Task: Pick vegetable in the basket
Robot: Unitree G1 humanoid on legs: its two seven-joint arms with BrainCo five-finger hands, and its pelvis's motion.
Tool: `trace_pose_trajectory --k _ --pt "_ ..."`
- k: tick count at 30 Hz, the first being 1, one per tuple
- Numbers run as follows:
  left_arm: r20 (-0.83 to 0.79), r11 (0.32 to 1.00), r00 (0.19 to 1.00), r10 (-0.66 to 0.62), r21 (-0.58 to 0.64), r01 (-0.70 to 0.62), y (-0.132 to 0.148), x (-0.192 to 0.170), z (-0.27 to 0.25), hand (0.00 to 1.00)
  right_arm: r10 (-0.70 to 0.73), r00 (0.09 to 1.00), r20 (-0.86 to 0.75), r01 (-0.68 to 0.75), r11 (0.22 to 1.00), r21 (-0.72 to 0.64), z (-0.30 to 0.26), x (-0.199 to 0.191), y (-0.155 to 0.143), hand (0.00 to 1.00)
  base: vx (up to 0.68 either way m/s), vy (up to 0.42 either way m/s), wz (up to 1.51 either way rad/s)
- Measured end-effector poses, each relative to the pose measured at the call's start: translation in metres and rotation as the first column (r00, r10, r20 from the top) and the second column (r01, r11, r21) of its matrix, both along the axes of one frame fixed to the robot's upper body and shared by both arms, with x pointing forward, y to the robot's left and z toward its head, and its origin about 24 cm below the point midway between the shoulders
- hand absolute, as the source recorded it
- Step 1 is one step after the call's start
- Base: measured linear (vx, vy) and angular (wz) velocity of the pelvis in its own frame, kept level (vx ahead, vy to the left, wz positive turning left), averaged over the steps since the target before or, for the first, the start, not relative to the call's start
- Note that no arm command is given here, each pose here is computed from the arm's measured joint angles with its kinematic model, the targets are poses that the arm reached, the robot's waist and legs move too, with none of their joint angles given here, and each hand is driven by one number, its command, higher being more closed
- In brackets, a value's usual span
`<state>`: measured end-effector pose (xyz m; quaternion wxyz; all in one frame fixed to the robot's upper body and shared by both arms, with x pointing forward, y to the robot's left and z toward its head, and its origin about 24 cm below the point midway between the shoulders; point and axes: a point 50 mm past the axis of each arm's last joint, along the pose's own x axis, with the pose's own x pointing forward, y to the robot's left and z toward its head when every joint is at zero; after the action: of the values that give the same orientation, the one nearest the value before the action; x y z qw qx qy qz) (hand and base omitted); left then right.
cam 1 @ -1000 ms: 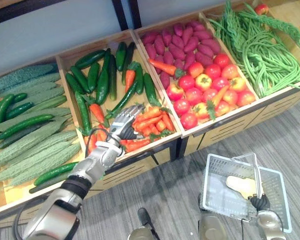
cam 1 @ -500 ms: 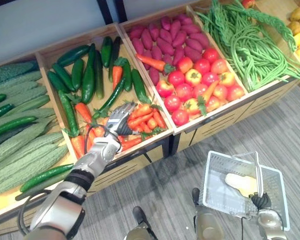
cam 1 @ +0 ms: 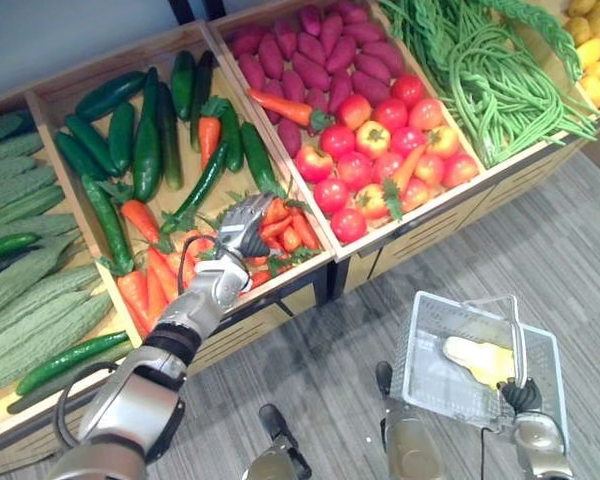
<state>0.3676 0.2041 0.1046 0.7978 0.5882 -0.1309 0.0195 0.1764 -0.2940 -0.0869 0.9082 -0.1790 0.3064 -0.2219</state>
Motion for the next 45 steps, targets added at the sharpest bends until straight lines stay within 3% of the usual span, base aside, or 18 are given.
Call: trace_pose_trajectory --k 4,9,10,28,39,45 --pt "-0.023 0.996 0.996 0.091 -0.015 -0.091 0.012 0.003 -0.002 0.0 0.01 0.999 0.041 -0.01 1.0 -0.009 0.007 0.009 0.001 1.0 0.02 -0.002 -0.11" --pt "-0.005 0.992 0.993 0.117 -0.046 -0.117 0.011 0.008 0.006 0.0 0.012 0.999 0.047 -0.011 1.0 -0.009 0.008 0.011 0.001 1.0 0.04 -0.002 -0.05" --pt "-0.001 0.991 0.992 0.126 -0.053 -0.126 0.013 0.009 0.008 1.0 0.012 0.999 0.047 -0.012 1.0 -0.009 0.008 0.011 0.001 1.0 0.03 -0.004 -0.04" --pt "0.069 0.978 0.978 0.198 -0.086 -0.192 0.021 0.018 0.032 1.0 0.043 0.995 0.085 -0.041 0.999 -0.019 0.016 0.023 0.006 1.0 0.02 -0.003 -0.02" --pt "0.059 0.979 0.979 0.195 -0.074 -0.191 0.021 0.014 0.02 1.0 0.019 0.998 0.06 -0.017 0.999 -0.03 0.011 0.013 0.003 1.0 0.01 -0.004 0.04" --pt "0.106 0.989 0.985 0.133 -0.077 -0.125 0.013 0.006 0.019 1.0 -0.026 0.999 0.036 0.028 0.998 -0.058 0.009 0.003 -0.007 1.0 0.03 -0.007 0.06"
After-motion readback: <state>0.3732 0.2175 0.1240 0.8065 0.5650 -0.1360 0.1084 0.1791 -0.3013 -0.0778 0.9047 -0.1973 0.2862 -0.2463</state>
